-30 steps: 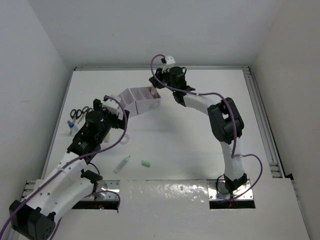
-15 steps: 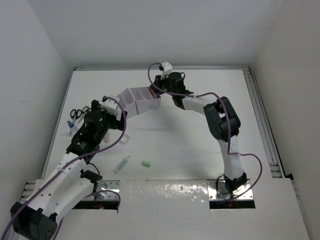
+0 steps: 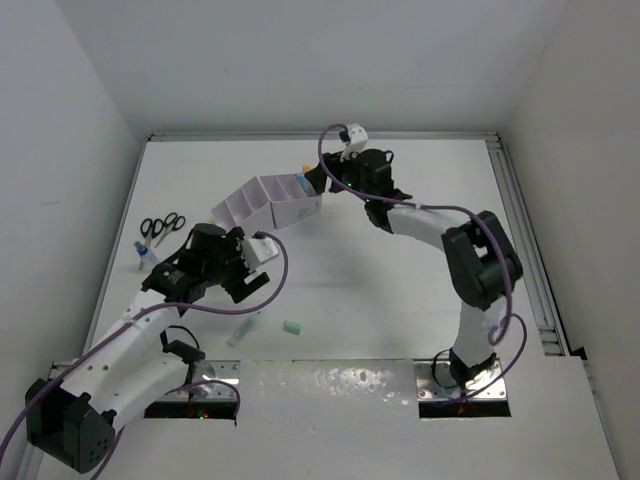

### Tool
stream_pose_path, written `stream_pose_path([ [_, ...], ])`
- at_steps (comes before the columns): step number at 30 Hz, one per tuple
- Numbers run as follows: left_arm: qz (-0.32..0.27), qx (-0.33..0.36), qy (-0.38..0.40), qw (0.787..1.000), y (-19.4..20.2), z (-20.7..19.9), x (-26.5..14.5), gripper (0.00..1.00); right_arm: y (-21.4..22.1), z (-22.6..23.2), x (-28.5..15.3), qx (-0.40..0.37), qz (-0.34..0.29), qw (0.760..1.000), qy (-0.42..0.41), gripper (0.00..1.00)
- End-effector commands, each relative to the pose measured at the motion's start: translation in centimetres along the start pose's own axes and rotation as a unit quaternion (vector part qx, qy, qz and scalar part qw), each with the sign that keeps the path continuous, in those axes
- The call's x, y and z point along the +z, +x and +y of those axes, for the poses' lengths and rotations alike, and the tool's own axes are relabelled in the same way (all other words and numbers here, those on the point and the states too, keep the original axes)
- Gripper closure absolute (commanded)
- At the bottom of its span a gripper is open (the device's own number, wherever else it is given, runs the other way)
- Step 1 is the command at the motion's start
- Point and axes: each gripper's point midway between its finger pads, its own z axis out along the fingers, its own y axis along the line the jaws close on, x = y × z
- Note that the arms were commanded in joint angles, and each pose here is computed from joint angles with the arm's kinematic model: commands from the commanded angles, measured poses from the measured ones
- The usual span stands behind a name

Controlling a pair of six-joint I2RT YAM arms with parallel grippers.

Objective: Sort the stationery into containers
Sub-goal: Pick up the pen from the center of the board.

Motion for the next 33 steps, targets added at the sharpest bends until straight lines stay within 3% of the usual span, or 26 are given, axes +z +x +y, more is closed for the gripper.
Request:
stream_pose_path([
  [1, 0.019, 0.076, 0.114, 0.99, 0.4, -3.5, -1.2, 0.18, -5.7, 3.0, -4.1, 0.006, -0.078, 0.997, -0.023, 0.31],
  [2, 0.027, 0.086, 0.135, 0.987, 0.7, -4.3, -1.2, 0.18, -7.3, 5.0, -6.2, -0.004, -0.095, 0.995, -0.036, 0.31],
  [3, 0.032, 0.096, 0.152, 0.983, 1.0, -4.9, -1.3, 0.18, -4.4, 4.5, -7.4, -0.006, -0.065, 0.998, -0.02, 0.31],
  [5, 0.059, 0.13, 0.187, 0.972, 2.3, -6.4, -1.2, 0.18, -3.9, 7.0, -10.2, -0.039, -0.062, 0.997, -0.027, 0.3],
  [7, 0.1, 0.15, 0.205, 0.962, 4.1, -7.2, -1.2, 0.17, 0.4, 6.1, -12.1, -0.048, -0.019, 0.999, 0.014, 0.3],
  [12, 0.193, 0.173, 0.239, 0.936, 8.1, -9.8, -0.6, 0.15, 5.9, 7.0, -16.5, -0.019, 0.024, 0.998, 0.047, 0.3],
  [16, 0.211, 0.148, 0.176, 0.95, 9.1, -9.5, 1.2, 0.18, 8.4, 6.7, -18.7, -0.014, 0.043, 0.996, 0.078, 0.3],
  [21, 0.222, 0.147, 0.17, 0.949, 10.1, -9.7, 1.4, 0.23, 9.7, 6.1, -20.9, -0.026, 0.056, 0.99, 0.124, 0.3],
  [31, 0.244, 0.125, 0.183, 0.944, 11.1, -10.2, 2.5, 0.29, 10.5, 7.6, -22.4, -0.061, 0.076, 0.988, 0.12, 0.3],
  [33, 0.251, 0.117, 0.184, 0.943, 11.2, -10.1, 2.5, 0.36, 11.1, 7.8, -22.8, -0.06, 0.086, 0.987, 0.119, 0.3],
])
